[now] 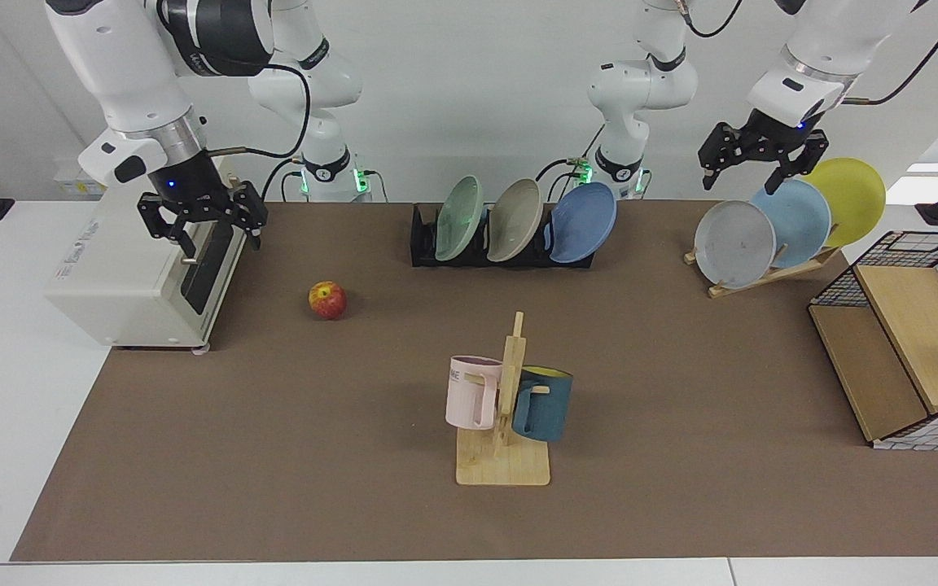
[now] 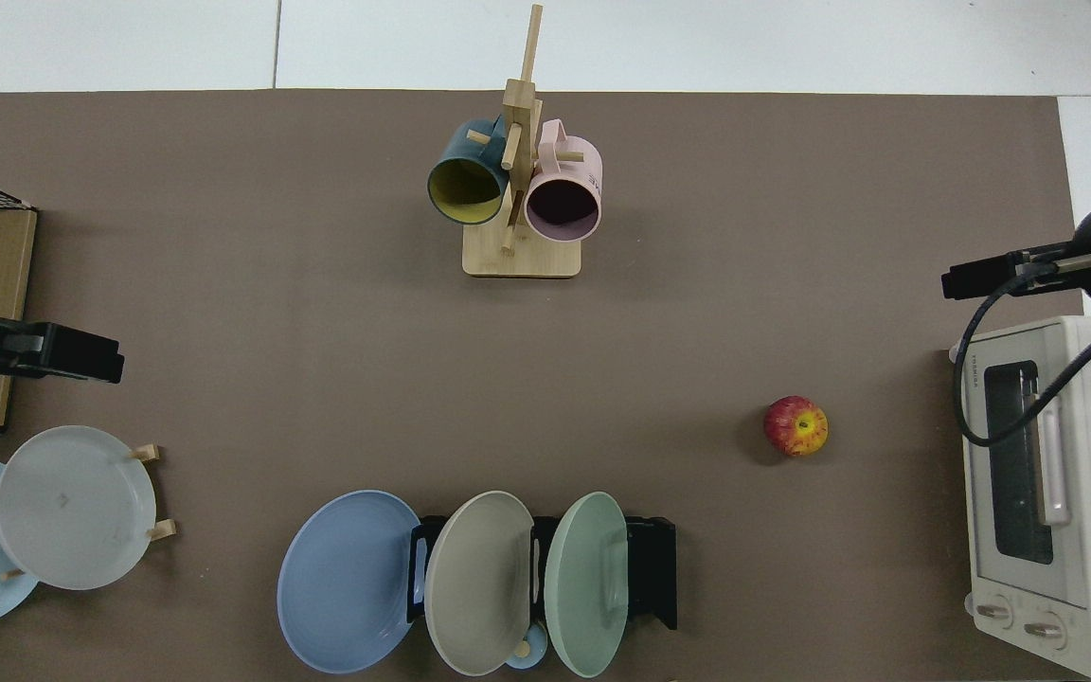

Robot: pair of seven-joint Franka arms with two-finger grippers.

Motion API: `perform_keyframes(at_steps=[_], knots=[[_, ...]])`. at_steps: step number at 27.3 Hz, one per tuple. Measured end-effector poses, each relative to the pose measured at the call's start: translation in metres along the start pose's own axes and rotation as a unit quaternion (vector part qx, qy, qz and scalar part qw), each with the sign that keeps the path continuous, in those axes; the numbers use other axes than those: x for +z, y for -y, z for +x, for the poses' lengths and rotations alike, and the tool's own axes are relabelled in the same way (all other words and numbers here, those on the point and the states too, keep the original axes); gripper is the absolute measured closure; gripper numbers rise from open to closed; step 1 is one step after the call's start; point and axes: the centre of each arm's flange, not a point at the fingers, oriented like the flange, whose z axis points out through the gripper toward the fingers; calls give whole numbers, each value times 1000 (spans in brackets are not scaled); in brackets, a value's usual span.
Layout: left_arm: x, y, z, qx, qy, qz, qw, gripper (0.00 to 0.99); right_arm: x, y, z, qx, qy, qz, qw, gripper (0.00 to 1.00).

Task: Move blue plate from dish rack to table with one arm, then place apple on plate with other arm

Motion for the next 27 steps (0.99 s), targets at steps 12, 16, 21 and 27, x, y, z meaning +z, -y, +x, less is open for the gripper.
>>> perform_keyframes(at_steps=[12,16,21,27], knots=[[15,-1,-15,-1,19,0,1000,0,19,30,-2,4,20,4,1000,0],[34,-9,-27,5,28,0,1000,0,35,36,-7,17,37,5,999,0],[70,-36,-43,21,27,-7,999,0,60,53,-16,31,61,5,998,0],[120,-58,-67,29,31,-4,999,4,97,72,-27,37,72,4,997,0]])
